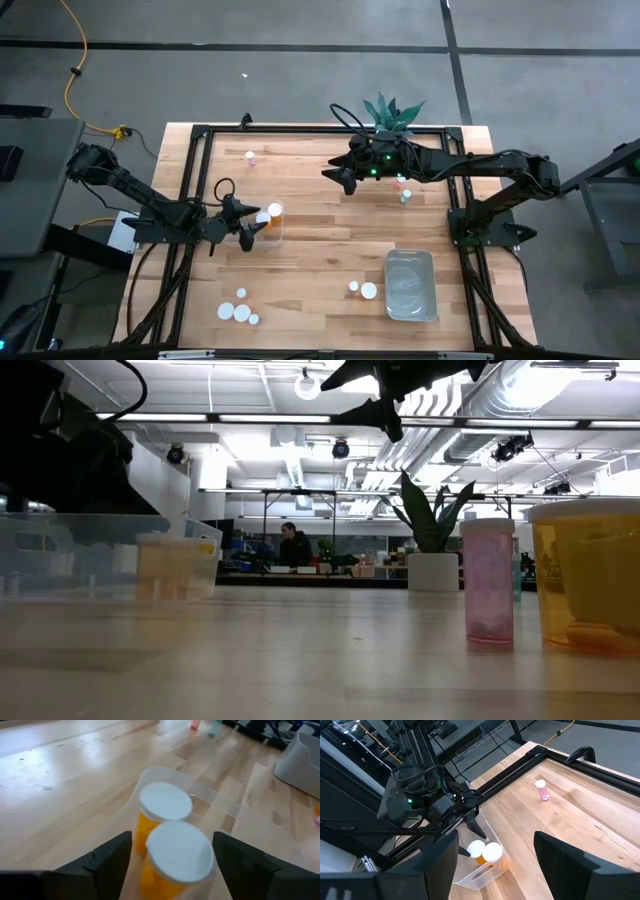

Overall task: Pick and place medicine bottles into bin by pill shape (circle, oval)
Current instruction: Put the large orange pill bottle into the transparent bin

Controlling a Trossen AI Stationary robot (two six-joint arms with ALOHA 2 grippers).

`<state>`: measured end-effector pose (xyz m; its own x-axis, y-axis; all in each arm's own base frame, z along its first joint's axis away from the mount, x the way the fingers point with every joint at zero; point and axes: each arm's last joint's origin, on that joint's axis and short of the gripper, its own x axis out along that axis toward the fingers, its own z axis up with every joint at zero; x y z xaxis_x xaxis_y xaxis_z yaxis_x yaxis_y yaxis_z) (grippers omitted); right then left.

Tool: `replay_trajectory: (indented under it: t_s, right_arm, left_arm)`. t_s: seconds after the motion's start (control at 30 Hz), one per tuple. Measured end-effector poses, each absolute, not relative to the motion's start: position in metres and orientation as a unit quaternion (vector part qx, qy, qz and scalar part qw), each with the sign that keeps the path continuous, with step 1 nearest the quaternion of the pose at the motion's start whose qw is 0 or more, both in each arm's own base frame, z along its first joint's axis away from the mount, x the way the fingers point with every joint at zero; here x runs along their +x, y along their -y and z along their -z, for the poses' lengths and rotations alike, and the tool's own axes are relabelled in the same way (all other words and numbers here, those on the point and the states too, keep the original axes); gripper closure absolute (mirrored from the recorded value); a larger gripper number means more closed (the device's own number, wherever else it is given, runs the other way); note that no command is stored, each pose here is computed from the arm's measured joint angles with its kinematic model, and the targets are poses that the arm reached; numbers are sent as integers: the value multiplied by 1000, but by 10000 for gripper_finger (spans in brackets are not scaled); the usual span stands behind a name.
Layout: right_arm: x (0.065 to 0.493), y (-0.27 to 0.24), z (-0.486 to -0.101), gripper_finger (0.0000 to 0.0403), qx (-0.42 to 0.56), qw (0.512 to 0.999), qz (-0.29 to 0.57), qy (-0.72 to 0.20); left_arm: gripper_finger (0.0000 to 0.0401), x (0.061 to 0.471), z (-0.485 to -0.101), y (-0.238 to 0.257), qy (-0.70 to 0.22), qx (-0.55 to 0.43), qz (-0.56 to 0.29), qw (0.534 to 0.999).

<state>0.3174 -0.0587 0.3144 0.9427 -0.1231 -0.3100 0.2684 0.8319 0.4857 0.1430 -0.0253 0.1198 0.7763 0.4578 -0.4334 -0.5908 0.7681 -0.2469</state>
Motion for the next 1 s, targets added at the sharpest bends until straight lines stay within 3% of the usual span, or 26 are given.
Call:
replay_trajectory:
  t_s: [0.37,0.7,1.0]
  right_arm:
    - [317,59,-314,151,271,948,103,-134]
    - [317,59,-314,151,270,948,104,-134]
    - [309,58,-322,151,236,957,95,-136]
  left_arm:
    - [121,148,-130,29,-186,-214,-198,938]
    - [121,162,-176,23,-143,-132,-193,962]
    - [121,182,-263,-11,-39,-118,-162,979]
